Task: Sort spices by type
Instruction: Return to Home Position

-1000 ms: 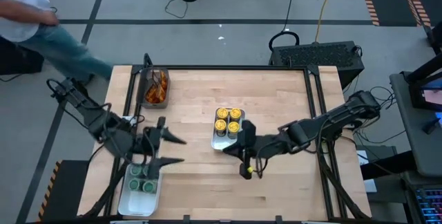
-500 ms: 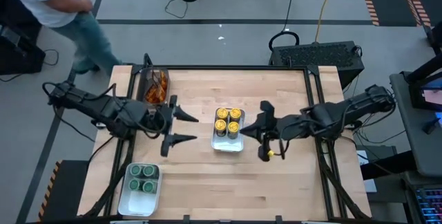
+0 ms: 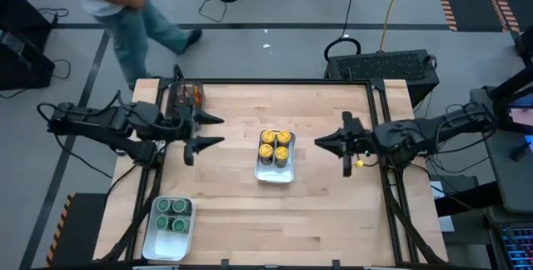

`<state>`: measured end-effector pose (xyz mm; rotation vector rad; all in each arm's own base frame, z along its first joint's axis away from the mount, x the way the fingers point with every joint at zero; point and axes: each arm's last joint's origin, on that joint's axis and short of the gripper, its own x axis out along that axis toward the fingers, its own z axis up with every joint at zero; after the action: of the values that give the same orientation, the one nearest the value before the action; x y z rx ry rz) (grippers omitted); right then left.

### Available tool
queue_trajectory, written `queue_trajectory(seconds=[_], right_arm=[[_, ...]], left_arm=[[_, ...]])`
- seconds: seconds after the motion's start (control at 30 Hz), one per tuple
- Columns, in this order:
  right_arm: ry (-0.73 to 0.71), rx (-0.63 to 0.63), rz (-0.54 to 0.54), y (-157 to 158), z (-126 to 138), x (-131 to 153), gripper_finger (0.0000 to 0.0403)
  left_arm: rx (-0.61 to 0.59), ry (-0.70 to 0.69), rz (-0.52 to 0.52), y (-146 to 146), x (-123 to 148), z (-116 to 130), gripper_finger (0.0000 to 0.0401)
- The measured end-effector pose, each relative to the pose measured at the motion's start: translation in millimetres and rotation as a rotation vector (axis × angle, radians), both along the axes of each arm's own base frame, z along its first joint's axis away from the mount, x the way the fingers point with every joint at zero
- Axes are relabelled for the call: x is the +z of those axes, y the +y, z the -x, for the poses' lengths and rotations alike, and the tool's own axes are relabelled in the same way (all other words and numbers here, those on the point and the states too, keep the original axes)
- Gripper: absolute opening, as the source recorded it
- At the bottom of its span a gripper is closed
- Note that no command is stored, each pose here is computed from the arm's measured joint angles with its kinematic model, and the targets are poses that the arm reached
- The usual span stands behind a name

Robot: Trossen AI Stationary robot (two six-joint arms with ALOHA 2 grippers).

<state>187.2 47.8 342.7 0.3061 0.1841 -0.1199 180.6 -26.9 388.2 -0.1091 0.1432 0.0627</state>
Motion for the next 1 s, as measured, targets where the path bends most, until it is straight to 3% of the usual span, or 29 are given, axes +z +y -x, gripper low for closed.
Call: queue_trajectory(seconds=[0.47, 0.77, 1.0], right_arm=[[-0.080, -0.043, -0.033, -23.1, 43.7, -34.3, 0.0000], [-0.089, -0.046, -0.080, -26.8, 58.7, -62.4, 0.0000], [-0.163, -0.048, -0.099, -29.7, 70.0, -67.9, 0.0000]], left_arm=[[0.104, -0.204, 0.132, 15.8, -40.0, 54.9, 0.0258], [0.134, -0.280, 0.198, 19.0, -74.4, 69.2, 0.0258], [0.146, -0.314, 0.240, 20.3, -92.4, 74.9, 0.0258]])
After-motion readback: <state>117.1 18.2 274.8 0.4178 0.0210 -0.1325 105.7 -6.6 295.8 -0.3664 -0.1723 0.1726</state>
